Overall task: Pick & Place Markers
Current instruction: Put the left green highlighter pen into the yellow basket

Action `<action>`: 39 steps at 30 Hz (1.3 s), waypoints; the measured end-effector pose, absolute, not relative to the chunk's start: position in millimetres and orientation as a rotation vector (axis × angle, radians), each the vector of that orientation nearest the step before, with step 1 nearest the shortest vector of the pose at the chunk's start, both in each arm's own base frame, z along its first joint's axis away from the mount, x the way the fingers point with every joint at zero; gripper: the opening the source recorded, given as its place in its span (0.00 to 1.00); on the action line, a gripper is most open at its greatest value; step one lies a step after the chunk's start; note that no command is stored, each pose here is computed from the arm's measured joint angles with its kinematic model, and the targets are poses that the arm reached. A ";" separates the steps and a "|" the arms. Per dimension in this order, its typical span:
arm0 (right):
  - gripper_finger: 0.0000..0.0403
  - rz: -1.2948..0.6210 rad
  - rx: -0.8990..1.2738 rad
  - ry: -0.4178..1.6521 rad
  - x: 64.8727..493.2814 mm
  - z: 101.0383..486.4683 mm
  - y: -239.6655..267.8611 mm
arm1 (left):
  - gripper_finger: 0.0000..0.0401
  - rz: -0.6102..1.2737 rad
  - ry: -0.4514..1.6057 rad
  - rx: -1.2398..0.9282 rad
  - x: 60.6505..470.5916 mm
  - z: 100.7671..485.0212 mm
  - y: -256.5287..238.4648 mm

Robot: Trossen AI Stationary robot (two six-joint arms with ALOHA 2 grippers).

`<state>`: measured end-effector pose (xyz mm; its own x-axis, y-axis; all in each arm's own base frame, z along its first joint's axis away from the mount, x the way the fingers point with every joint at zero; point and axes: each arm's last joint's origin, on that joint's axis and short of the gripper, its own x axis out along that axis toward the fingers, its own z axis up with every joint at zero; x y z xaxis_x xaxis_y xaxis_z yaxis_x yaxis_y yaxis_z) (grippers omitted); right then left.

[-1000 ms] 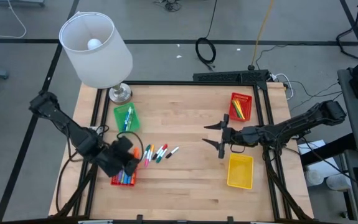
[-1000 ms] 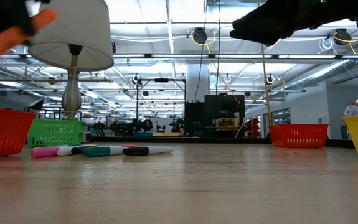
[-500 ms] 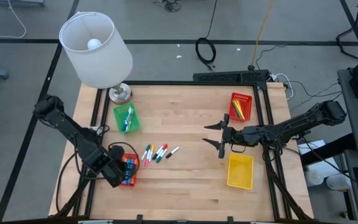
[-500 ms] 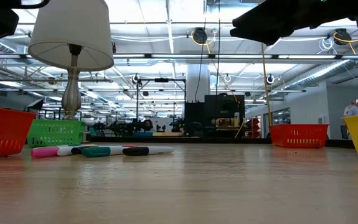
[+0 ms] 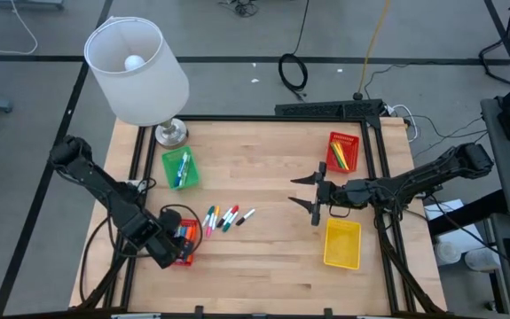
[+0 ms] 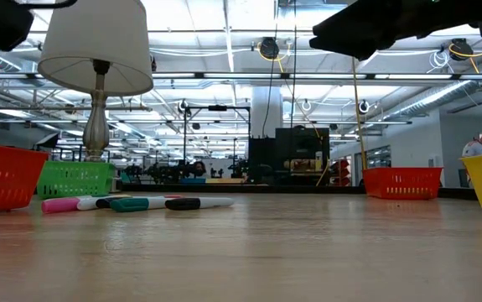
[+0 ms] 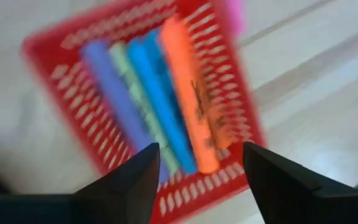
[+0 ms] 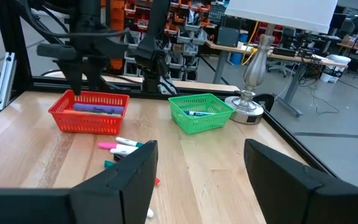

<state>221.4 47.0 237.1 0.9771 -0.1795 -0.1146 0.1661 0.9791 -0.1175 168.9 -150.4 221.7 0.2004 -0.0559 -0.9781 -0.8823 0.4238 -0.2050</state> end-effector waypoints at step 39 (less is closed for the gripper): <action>0.57 -0.176 -0.112 0.115 221.6 238.2 46.9 | 0.48 0.729 1.349 -0.713 263.7 160.8 -36.0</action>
<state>221.6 46.9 238.2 0.9780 -0.1807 -0.1042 0.1679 0.9784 -0.1208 263.7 -36.0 160.8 0.0790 0.0510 -0.9956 -0.8048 0.5926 -0.0335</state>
